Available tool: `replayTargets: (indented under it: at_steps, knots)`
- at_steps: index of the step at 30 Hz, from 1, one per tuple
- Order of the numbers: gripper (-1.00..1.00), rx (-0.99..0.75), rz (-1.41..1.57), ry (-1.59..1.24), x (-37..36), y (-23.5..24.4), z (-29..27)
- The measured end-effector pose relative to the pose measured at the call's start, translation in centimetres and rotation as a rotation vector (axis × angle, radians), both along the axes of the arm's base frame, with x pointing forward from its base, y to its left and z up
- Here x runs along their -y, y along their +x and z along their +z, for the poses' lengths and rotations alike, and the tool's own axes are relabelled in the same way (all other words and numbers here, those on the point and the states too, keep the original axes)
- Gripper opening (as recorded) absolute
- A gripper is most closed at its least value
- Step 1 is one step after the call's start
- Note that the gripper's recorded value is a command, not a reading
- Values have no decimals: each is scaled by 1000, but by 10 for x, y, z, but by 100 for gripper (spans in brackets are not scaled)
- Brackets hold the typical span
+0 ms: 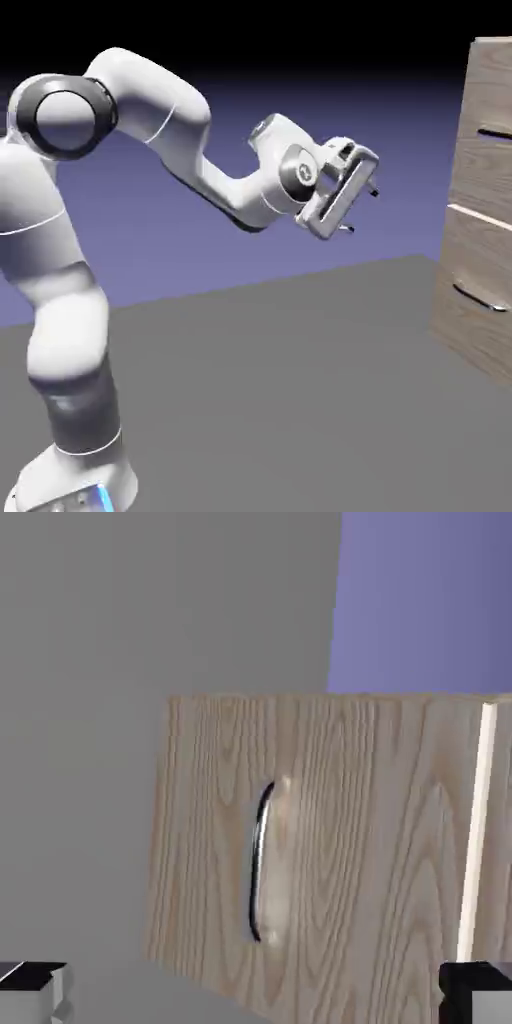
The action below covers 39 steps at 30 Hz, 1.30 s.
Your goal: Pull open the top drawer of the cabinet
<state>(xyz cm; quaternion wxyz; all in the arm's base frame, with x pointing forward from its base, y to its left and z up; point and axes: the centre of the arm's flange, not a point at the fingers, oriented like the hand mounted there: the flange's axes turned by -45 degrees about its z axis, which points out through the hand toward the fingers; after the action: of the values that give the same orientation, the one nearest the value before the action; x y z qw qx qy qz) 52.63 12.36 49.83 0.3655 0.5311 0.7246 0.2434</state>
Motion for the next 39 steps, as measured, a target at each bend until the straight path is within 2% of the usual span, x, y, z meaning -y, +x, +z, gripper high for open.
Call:
replayTargets:
  at_steps: [11, 21, 31, 39]
  knots:
    - [0, 87, 508, -644, -42, 54, 5]
    - [0, 211, 845, -1228, -54, 101, 16]
    - [0, 300, 1002, -1834, -31, 147, 38]
    - [0, 254, 990, -2327, 19, 184, 59]
